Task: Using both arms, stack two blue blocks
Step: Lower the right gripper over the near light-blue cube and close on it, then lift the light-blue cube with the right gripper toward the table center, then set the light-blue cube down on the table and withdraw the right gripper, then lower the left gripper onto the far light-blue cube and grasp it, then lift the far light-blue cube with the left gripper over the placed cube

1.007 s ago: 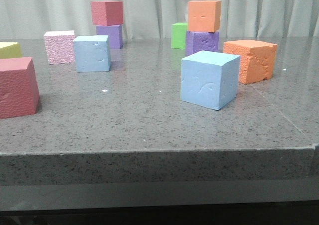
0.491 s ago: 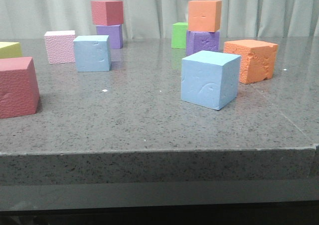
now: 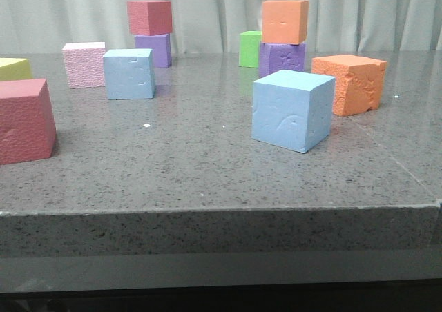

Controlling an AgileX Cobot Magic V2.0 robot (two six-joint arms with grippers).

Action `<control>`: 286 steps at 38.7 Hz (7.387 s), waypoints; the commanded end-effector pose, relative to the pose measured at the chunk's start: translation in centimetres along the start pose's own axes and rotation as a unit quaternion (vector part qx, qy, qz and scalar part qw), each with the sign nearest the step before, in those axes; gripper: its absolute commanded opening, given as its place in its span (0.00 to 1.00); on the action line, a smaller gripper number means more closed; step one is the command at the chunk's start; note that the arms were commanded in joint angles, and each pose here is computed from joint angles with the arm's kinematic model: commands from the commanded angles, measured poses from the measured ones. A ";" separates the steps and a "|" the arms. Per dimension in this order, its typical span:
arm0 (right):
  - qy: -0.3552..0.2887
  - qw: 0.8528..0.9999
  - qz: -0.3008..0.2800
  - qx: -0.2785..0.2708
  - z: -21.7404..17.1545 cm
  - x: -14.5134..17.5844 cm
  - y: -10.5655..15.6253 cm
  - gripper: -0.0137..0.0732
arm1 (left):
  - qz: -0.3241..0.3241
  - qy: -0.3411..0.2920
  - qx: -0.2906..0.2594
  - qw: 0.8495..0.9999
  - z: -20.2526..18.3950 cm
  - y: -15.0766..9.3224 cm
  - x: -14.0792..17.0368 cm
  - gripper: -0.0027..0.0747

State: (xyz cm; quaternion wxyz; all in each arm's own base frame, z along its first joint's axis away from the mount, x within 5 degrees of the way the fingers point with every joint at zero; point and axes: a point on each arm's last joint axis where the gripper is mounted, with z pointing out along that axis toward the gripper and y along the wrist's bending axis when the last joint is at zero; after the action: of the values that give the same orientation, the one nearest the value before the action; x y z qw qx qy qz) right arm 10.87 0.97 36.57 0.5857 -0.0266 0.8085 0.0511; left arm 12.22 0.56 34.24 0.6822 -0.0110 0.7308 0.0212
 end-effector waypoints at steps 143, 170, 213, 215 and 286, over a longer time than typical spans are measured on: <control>0.194 0.914 -0.145 -0.326 14.4 -8.6 16.5 0.65 | -0.008 -0.067 0.002 0.998 -0.1 0.0 -2.0 0.90; 0.106 0.986 -0.029 -0.125 5.7 -6.2 2.9 0.08 | -0.008 -0.069 0.002 0.998 -0.1 0.0 -2.0 0.90; -0.064 0.996 -0.010 -0.064 -0.4 5.7 1.1 0.08 | 0.045 0.158 0.234 0.958 17.1 -15.4 -8.1 0.90; -0.064 0.996 -0.010 -0.064 -0.4 5.7 1.1 0.08 | 0.043 0.184 0.234 0.954 18.4 -16.1 -8.6 0.90; -0.066 0.996 -0.008 -0.060 -0.2 6.1 1.0 0.08 | -0.057 0.387 0.149 0.908 28.7 -18.8 -1.7 0.56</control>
State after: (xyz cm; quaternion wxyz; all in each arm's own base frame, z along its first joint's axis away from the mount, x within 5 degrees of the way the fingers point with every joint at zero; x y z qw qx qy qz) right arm 8.48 2.32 29.42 0.5972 -0.0782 0.7918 0.1015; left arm 42.73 -16.89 28.96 0.2781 0.0429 0.9542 -0.1016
